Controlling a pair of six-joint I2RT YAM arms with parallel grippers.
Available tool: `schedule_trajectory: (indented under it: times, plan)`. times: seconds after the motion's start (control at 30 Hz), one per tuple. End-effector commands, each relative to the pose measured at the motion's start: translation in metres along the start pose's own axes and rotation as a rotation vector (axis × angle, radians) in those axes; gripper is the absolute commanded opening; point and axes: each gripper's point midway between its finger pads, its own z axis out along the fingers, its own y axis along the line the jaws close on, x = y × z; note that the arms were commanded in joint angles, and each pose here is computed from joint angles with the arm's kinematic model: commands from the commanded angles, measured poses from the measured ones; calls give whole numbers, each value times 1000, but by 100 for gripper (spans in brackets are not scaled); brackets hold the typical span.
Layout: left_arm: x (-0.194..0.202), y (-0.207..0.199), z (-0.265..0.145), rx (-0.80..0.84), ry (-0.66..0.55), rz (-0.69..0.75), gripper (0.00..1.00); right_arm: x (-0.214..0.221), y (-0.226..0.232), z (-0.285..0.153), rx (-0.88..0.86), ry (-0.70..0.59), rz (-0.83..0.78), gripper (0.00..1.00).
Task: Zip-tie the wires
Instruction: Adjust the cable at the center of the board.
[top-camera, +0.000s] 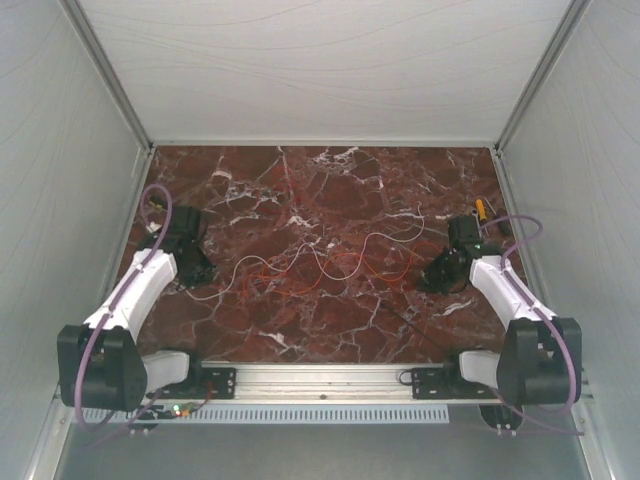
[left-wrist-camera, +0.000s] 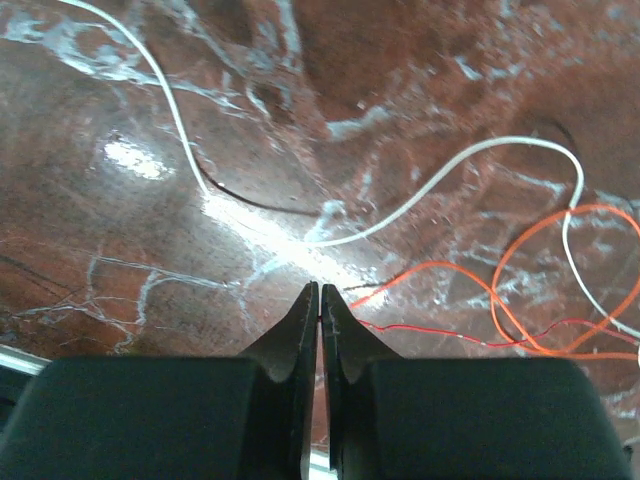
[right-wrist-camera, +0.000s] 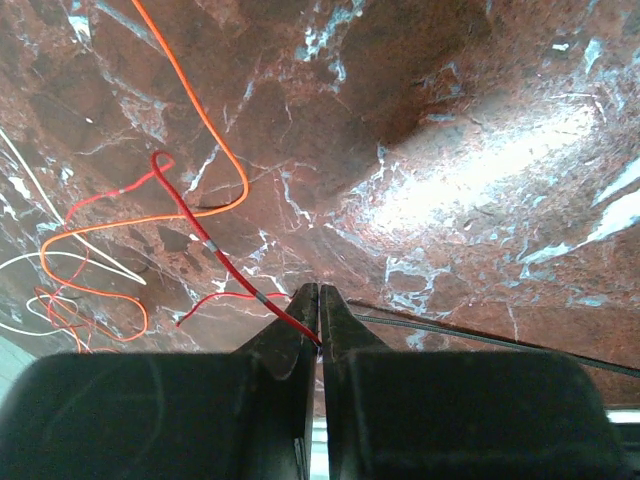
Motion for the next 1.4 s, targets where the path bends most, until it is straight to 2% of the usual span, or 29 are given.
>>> schedule_trajectory:
  times: [0.0,0.13,0.27,0.43,0.53,0.67,0.73,0.8,0.9,1.0,1.1,1.17,1.2,1.37]
  plan:
    - [-12,18,15,-86,-25,-87,0,8,-1,7,-20,66,-24,0]
    - [-5,23,32,-107,10,-128,0,12,-3,18,-6,117,-41,0]
    - [3,13,46,-45,39,-145,0,8,-3,25,11,125,-50,1]
    - [11,10,50,-9,55,-158,0,1,-2,28,28,122,-54,9]
    - [11,12,49,-17,46,-164,21,2,0,28,24,135,-54,15]
    - [9,9,44,0,38,-185,36,4,0,27,24,147,-55,21]
    - [9,7,41,12,40,-194,52,4,0,24,28,147,-58,22]
    - [8,5,36,22,43,-196,62,4,-1,21,31,143,-65,27]
    - [2,1,23,49,15,-198,77,1,-2,14,47,121,-71,37]
    - [-11,2,8,39,-38,-184,96,-7,-6,5,80,70,-75,54]
    - [-25,15,-2,-44,-96,-185,100,-19,-5,-6,100,7,-77,75]
    - [-36,20,-10,-77,-137,-189,100,-25,-3,-13,109,-24,-87,93]
    - [-40,21,-13,-89,-150,-189,100,-29,-3,-16,115,-38,-93,97]
    - [-65,12,-35,-68,-229,-204,100,-45,7,-33,108,-112,-125,98]
